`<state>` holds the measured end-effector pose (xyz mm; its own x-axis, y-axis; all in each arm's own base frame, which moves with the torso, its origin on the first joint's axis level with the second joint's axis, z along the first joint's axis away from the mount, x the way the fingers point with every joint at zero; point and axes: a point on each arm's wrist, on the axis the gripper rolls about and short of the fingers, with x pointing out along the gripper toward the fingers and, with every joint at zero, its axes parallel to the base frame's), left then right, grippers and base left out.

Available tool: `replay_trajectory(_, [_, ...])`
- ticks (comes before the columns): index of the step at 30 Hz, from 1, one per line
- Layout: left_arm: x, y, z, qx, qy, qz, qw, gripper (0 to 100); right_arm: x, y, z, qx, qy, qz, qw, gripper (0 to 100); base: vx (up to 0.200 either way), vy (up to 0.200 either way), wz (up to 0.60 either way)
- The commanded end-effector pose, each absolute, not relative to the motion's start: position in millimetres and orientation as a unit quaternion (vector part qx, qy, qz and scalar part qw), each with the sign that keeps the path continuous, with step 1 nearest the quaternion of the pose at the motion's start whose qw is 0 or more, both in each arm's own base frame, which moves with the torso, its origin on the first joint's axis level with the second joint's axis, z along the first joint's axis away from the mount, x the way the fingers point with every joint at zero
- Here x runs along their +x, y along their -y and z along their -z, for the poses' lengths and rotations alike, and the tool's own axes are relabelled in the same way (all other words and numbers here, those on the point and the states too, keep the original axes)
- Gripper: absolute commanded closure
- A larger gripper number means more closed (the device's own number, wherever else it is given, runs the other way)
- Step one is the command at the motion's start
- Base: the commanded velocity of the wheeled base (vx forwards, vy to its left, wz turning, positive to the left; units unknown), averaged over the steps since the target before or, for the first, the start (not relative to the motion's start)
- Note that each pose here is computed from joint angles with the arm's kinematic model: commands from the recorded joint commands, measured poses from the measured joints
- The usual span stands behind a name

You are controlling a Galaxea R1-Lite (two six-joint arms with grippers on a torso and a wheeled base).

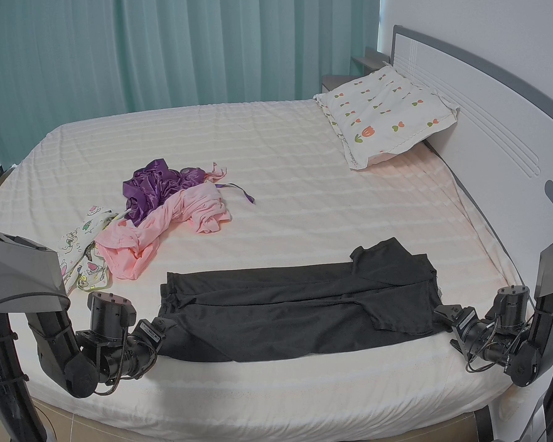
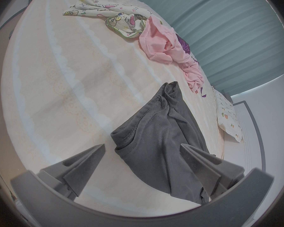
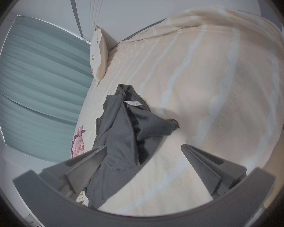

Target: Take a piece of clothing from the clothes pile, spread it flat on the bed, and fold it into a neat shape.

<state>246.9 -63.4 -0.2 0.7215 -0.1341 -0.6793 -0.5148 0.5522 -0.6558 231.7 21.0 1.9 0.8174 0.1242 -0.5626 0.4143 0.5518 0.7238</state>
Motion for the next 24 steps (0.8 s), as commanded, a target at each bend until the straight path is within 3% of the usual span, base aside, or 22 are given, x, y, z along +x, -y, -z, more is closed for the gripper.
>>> replay_trajectory(1, [246.5,64.9,5.5,-0.453,-0.363,-0.122,0.805,0,230.8,-21.1,3.3,0.463,-0.3,0.092,0.829,0,0.0,0.0,0.0])
replay_trajectory(8, [251.8,66.3,5.0,-0.456,-0.357,-0.117,0.807,0,232.3,-21.6,3.2,0.463,-0.298,0.091,0.83,0,0.0,0.0,0.0])
replay_trajectory(9, [253.3,67.0,7.4,-0.453,-0.358,-0.119,0.808,100,233.3,-23.1,3.3,0.463,-0.298,0.087,0.83,0,0.0,0.0,0.0])
replay_trajectory(24, [251.0,67.7,8.1,-0.444,-0.348,-0.137,0.814,100,240.0,-61.0,13.4,0.443,-0.287,0.1,0.844,0,0.0,0.0,0.0])
